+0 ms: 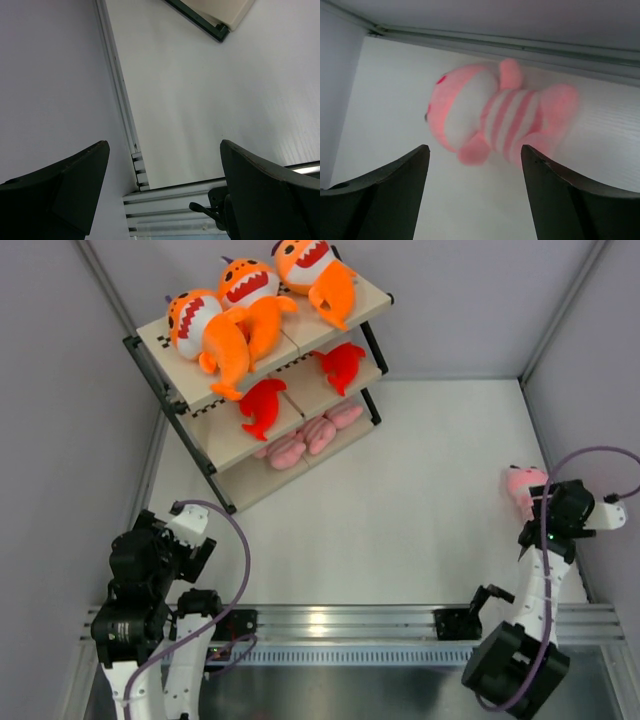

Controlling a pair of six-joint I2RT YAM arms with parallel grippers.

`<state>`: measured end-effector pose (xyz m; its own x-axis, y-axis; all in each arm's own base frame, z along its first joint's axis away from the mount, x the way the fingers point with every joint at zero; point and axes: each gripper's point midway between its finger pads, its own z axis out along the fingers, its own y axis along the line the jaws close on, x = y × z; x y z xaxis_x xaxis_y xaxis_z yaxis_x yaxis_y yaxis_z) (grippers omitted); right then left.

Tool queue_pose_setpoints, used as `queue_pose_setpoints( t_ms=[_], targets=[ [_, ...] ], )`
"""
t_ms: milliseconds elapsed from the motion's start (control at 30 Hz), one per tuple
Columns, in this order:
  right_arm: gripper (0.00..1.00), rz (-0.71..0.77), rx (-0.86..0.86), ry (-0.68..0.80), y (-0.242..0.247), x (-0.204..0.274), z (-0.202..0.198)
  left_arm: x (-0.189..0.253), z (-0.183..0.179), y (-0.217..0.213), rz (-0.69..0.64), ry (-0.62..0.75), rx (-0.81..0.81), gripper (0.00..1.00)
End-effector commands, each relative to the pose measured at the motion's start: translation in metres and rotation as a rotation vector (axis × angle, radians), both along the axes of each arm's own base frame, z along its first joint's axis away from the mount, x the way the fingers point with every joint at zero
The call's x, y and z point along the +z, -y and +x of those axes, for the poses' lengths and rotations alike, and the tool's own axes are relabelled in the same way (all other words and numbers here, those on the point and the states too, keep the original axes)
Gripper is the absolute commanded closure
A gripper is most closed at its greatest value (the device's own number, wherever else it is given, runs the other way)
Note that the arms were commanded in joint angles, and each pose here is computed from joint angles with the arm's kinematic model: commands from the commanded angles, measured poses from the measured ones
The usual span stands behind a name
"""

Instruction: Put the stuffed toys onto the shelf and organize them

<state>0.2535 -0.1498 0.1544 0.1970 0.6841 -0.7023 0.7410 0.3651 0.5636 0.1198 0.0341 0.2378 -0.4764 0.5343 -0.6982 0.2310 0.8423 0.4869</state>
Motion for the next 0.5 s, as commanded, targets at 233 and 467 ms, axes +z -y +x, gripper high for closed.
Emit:
queue_pose_setpoints(
  t_ms=[233, 467],
  targets=[
    [0.25, 0.127, -0.079, -0.067, 0.047, -0.049, -0.002, 0.013, 0.005, -0.002, 0.008, 0.048, 0.007, 0.01],
    [0.57, 0.159, -0.014, -0.073, 0.051, -0.073, 0.02, 0.016, 0.009, -0.003, 0.001, 0.034, 0.016, 0.01]
  ],
)
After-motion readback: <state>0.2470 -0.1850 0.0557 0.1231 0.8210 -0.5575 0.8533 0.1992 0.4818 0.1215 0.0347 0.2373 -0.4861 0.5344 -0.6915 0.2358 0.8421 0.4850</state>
